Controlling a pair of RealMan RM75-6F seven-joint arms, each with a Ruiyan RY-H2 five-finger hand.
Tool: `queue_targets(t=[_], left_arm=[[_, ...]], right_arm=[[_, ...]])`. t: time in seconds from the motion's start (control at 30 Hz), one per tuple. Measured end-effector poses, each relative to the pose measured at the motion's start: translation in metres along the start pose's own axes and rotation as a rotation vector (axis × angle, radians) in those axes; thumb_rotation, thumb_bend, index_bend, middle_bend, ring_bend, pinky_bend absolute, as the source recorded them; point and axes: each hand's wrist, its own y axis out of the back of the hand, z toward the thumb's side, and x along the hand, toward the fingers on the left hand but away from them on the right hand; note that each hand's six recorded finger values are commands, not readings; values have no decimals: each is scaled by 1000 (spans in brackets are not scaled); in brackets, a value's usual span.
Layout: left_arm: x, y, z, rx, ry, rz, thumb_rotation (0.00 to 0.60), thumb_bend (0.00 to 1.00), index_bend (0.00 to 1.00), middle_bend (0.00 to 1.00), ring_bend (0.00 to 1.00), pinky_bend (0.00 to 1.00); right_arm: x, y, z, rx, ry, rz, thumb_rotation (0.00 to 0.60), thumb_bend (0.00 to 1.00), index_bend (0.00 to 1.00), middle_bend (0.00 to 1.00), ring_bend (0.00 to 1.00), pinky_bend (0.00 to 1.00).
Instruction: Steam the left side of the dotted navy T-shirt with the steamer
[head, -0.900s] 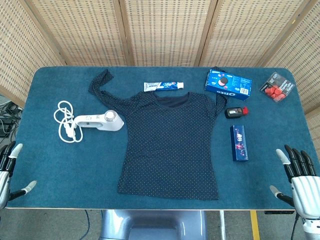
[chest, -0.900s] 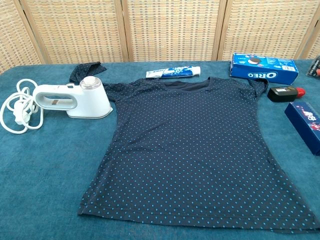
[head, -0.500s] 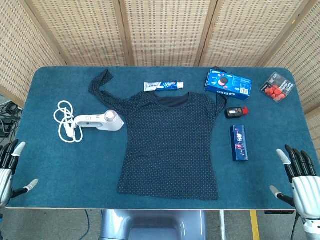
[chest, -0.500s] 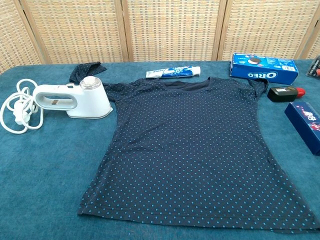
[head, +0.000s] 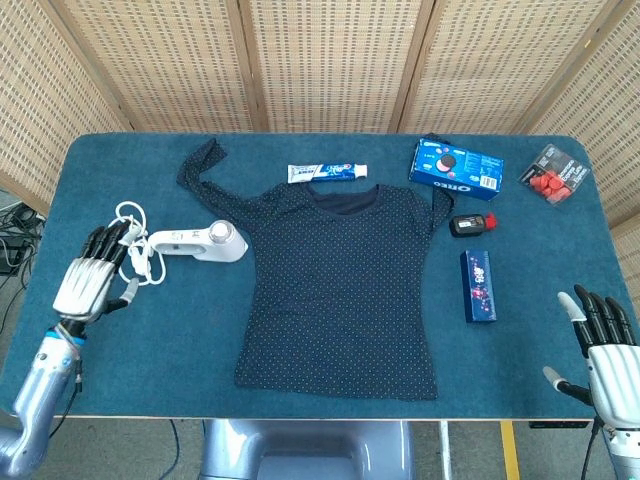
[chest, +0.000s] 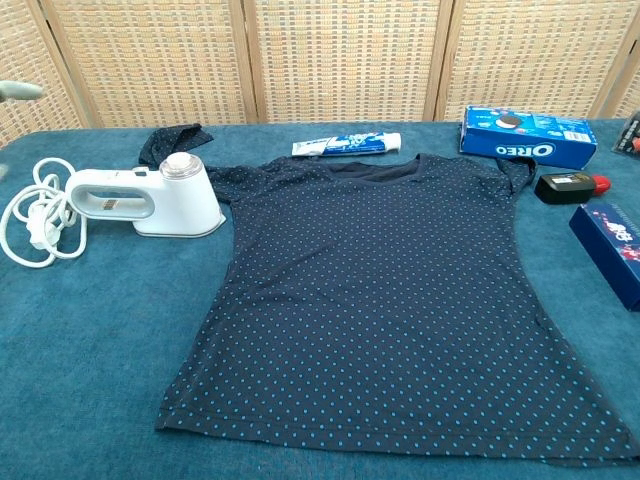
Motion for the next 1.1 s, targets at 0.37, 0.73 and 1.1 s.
queue_targets(t=[0.37, 0.73, 1.1], left_arm=[[79, -46, 20, 1, 10, -83, 600, 551, 0, 0, 0, 0], [97, -65, 17, -14, 44, -143, 600, 553, 0, 0, 0, 0], [114, -72, 5, -14, 91, -170, 600, 568, 0, 0, 0, 0]], right_arm=[[-6, -9, -7, 11, -32, 36, 600, 0, 14, 0, 0, 0], [-12, -12, -12, 11, -50, 44, 600, 0, 14, 0, 0, 0], [-13, -16, -11, 14, -46, 52, 600, 0, 14, 0, 0, 0]])
